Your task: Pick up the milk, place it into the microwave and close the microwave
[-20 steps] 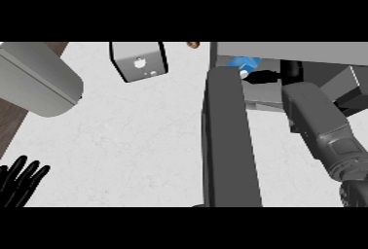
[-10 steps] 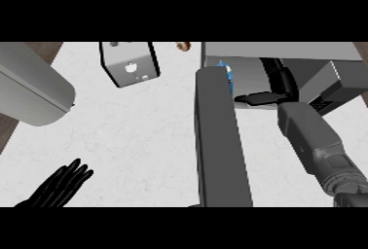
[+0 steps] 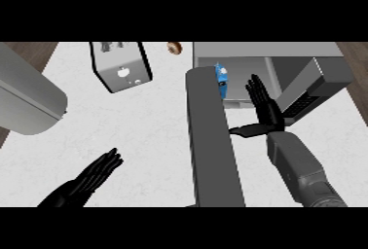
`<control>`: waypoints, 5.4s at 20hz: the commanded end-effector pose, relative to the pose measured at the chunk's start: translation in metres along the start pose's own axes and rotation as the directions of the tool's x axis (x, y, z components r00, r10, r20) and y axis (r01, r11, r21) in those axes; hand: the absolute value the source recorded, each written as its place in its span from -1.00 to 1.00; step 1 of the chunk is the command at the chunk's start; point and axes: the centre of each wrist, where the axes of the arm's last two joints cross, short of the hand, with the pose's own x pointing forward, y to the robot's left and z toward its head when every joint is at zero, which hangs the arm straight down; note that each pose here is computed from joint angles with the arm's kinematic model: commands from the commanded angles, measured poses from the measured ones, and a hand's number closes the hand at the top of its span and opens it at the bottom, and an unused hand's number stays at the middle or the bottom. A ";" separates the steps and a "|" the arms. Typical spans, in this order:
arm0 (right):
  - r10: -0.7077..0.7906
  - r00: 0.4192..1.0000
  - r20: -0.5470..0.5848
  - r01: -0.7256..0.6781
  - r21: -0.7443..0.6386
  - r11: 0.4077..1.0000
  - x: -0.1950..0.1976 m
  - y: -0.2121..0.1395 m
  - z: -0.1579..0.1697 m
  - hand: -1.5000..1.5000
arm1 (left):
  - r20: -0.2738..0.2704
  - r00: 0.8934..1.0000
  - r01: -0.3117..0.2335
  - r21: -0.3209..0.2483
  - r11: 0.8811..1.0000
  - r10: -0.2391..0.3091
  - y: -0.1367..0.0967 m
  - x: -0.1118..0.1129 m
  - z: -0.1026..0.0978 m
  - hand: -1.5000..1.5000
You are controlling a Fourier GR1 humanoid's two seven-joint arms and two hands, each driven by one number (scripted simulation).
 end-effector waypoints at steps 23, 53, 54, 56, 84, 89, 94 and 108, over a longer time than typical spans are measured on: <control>0.085 0.996 -0.015 -0.087 -0.131 0.988 0.019 -0.124 0.251 -1.00 | -0.054 0.975 0.204 -0.183 0.962 -0.217 -0.044 -0.068 -0.113 1.00; -0.101 0.984 0.144 0.054 0.298 0.953 0.152 -0.066 0.194 -1.00 | -0.048 0.956 0.284 -0.100 0.954 -0.289 -0.167 -0.067 -0.200 1.00; -0.099 0.980 0.173 0.041 0.309 0.950 0.162 -0.057 0.184 -1.00 | -0.037 0.958 0.281 -0.060 0.958 -0.284 -0.163 -0.065 -0.205 1.00; -0.104 0.982 0.160 0.048 0.319 0.947 0.165 -0.057 0.183 -1.00 | -0.022 0.964 0.266 -0.004 0.964 -0.266 -0.162 -0.067 -0.204 1.00; -0.110 0.981 0.161 0.051 0.332 0.942 0.208 -0.056 0.170 -1.00 | -0.007 0.983 0.175 0.318 0.932 -0.182 -0.096 -0.017 -0.302 1.00; -0.120 0.976 0.180 0.053 0.340 0.939 0.215 -0.055 0.166 -1.00 | 0.001 0.991 0.126 0.328 0.936 -0.134 -0.093 -0.016 -0.303 1.00; -0.132 0.970 0.203 0.056 0.342 0.938 0.220 -0.057 0.161 -1.00 | -0.027 0.996 0.088 0.382 0.920 -0.084 -0.088 -0.026 -0.297 1.00; -0.167 0.967 0.195 0.064 0.449 0.891 0.234 -0.052 0.157 -1.00 | 0.057 0.992 0.078 0.449 0.890 -0.116 -0.086 -0.029 -0.297 1.00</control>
